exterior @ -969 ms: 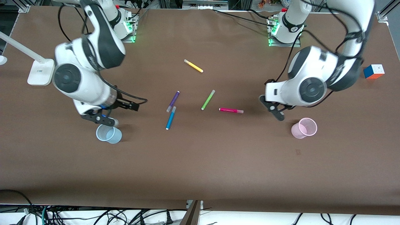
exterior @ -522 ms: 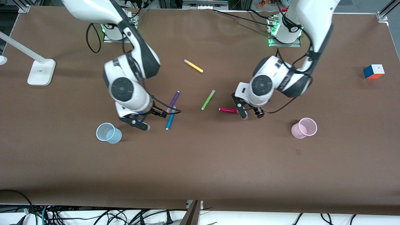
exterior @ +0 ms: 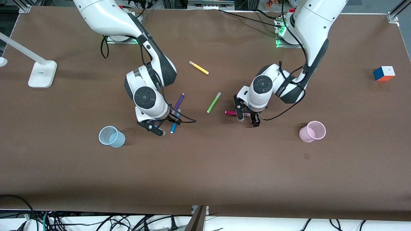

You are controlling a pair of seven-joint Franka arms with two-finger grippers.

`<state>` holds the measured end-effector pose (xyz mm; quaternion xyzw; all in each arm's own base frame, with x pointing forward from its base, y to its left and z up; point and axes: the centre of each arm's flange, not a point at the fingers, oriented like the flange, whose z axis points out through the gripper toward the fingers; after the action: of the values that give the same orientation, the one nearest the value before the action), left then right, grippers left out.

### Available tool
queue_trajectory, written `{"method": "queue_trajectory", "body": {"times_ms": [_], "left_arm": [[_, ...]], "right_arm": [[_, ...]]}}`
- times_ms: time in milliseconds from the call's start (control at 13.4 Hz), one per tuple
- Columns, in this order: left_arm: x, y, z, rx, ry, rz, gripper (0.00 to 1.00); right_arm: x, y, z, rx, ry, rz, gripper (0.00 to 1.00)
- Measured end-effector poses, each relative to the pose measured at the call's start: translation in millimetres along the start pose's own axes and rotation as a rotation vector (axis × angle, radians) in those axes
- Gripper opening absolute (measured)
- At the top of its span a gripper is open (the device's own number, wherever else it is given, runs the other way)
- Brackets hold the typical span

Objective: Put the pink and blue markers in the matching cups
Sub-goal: 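Reach the left gripper to the pink marker while the right gripper reaches the blue marker, then close the left gripper on the pink marker while the right gripper grasps the blue marker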

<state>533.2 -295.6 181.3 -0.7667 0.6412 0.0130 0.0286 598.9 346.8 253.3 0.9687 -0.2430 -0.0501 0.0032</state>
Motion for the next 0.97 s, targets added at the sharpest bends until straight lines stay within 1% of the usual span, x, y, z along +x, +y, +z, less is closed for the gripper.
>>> {"method": "queue_trajectory", "body": {"times_ms": [75, 224, 298, 373, 447, 596, 671, 745, 820, 969], "left_arm": [[1, 0, 3, 0.005, 0.009, 0.003, 1.0], [2, 0, 5, 0.006, 0.015, 0.007, 1.0], [3, 1, 6, 0.005, 0.016, 0.01, 0.97], [4, 2, 7, 0.003, 0.015, 0.012, 0.96], [4, 3, 8, 0.001, 0.015, 0.015, 0.89], [8, 7, 10, -0.002, 0.016, 0.027, 0.69], [11, 10, 11, -0.003, 0.016, 0.034, 0.69], [14, 12, 10, -0.003, 0.016, 0.04, 0.59], [16, 14, 9, -0.001, 0.018, 0.044, 0.49], [17, 14, 7, 0.001, 0.02, 0.046, 0.24]], "right_arm": [[2, -1, 9, 0.004, 0.007, -0.002, 0.99], [6, -1, 31, -0.01, 0.025, -0.039, 0.98], [7, -1, 42, -0.018, 0.033, -0.065, 0.95], [7, -1, 52, -0.021, 0.037, -0.087, 0.94], [8, -2, 61, -0.02, 0.038, -0.098, 0.93], [6, -4, 74, -0.011, 0.045, -0.114, 0.92], [4, -7, 78, -0.003, 0.05, -0.123, 0.91], [0, -10, 79, 0.005, 0.056, -0.131, 0.91], [-3, -13, 81, 0.01, 0.06, -0.137, 0.88], [-7, -16, 82, 0.012, 0.062, -0.147, 0.88]]}}
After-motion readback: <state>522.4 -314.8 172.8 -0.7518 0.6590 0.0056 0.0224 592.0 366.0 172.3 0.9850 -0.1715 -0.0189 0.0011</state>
